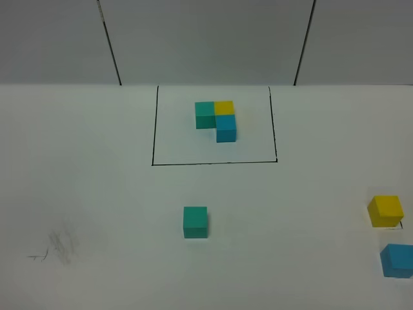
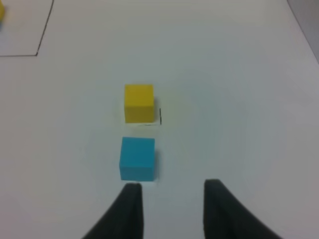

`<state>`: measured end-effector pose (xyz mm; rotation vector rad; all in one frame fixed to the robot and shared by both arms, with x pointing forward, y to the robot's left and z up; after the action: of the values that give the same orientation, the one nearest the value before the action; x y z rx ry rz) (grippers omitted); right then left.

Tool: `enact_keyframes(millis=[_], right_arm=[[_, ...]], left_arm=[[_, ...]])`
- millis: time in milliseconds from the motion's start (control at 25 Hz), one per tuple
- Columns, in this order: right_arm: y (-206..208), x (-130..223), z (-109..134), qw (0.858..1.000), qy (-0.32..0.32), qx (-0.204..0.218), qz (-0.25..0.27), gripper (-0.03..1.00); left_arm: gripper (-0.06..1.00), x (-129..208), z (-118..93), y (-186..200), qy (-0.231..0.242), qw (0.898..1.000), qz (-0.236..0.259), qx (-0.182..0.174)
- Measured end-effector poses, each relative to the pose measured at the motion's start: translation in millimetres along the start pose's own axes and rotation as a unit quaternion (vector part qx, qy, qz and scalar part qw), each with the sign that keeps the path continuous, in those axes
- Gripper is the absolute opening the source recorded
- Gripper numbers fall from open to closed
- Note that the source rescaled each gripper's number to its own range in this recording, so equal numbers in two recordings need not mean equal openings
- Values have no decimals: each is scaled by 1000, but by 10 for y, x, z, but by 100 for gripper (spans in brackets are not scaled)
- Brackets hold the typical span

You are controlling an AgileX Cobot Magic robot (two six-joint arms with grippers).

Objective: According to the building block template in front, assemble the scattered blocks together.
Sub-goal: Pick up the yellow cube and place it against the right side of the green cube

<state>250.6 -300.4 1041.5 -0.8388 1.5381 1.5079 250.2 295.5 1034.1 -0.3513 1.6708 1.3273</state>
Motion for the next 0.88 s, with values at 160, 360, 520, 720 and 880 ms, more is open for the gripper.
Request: enact_keyframes(millis=[160, 360, 520, 720, 880], right_arm=[[0, 0, 0, 1000, 0, 0, 0, 0], [0, 0, 0, 1000, 0, 0, 0, 0], [0, 0, 0, 1000, 0, 0, 0, 0], [0, 0, 0, 1000, 0, 0, 0, 0], [0, 0, 0, 1000, 0, 0, 0, 0]], left_arm=[[65, -7, 0, -2, 4, 1000, -3, 0], [64, 8, 4, 28, 16, 1000, -20, -17], [64, 41, 8, 65, 58, 995, -34, -79], [64, 46, 15, 65, 103, 984, -31, -143], [64, 48, 19, 68, 133, 973, -29, -186]])
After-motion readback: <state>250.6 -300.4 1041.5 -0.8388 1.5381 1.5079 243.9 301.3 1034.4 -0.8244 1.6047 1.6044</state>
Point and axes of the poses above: a point on each arm's last joint axis where the gripper is mounted, y pointing back along that axis away from the gripper, z along the wrist's bending axis when the last joint is at zero, x = y × z, the point moved 2 cm from there along -y, pointing out along that axis toward the gripper, and after that the axes turned 5 degrees about -y, right-handed, at the moved point
